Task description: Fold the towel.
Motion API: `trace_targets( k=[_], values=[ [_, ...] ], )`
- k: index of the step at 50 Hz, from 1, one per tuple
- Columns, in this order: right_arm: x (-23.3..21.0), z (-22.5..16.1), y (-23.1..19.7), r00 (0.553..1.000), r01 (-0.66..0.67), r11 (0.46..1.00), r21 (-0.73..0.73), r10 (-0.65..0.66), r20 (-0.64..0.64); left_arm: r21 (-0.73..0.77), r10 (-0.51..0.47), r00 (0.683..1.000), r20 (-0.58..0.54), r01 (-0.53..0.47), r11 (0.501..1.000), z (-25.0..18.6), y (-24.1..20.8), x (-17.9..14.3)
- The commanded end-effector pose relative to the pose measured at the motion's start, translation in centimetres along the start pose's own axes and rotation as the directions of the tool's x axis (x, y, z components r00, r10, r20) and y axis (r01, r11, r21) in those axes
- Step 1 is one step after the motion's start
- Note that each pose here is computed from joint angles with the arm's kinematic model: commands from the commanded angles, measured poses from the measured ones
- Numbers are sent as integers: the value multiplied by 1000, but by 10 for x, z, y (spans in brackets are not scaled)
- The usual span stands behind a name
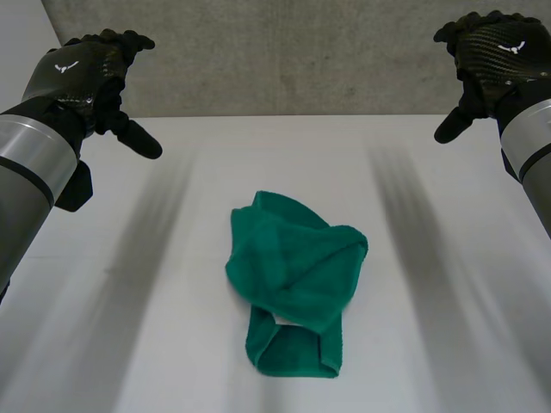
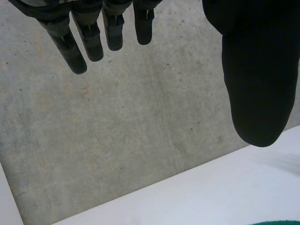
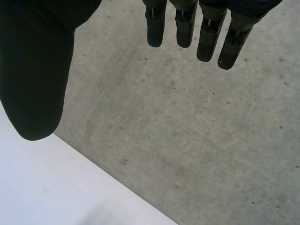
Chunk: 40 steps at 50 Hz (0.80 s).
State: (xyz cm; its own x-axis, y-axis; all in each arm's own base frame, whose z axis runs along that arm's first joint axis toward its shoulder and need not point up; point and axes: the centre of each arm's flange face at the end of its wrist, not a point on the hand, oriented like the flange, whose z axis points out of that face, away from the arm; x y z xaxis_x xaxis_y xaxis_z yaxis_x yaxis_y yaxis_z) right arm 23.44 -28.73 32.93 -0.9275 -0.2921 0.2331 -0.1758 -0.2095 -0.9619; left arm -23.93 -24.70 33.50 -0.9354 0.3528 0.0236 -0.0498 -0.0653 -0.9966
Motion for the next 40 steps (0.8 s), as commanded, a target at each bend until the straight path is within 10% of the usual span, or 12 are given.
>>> trace_targets(
  k=[1, 19, 28, 40],
  values=[
    [-6, 0, 0, 999, 2, 1000, 7, -2, 46, -10, 0, 1000, -1, 0, 1000, 0, 3, 0],
    [-15, -5, 18, 949, 293, 954, -70, -281, 143, -184, 37, 992, -123, -59, 981, -9, 48, 34],
    [-11, -12, 32, 919, 382, 913, -145, -358, 164, -303, 155, 893, -423, -301, 904, -79, 100, 118],
    [-2, -35, 87, 931, 356, 877, -322, -302, 206, -352, 270, 847, -459, -452, 820, -120, 171, 161]
  ],
)
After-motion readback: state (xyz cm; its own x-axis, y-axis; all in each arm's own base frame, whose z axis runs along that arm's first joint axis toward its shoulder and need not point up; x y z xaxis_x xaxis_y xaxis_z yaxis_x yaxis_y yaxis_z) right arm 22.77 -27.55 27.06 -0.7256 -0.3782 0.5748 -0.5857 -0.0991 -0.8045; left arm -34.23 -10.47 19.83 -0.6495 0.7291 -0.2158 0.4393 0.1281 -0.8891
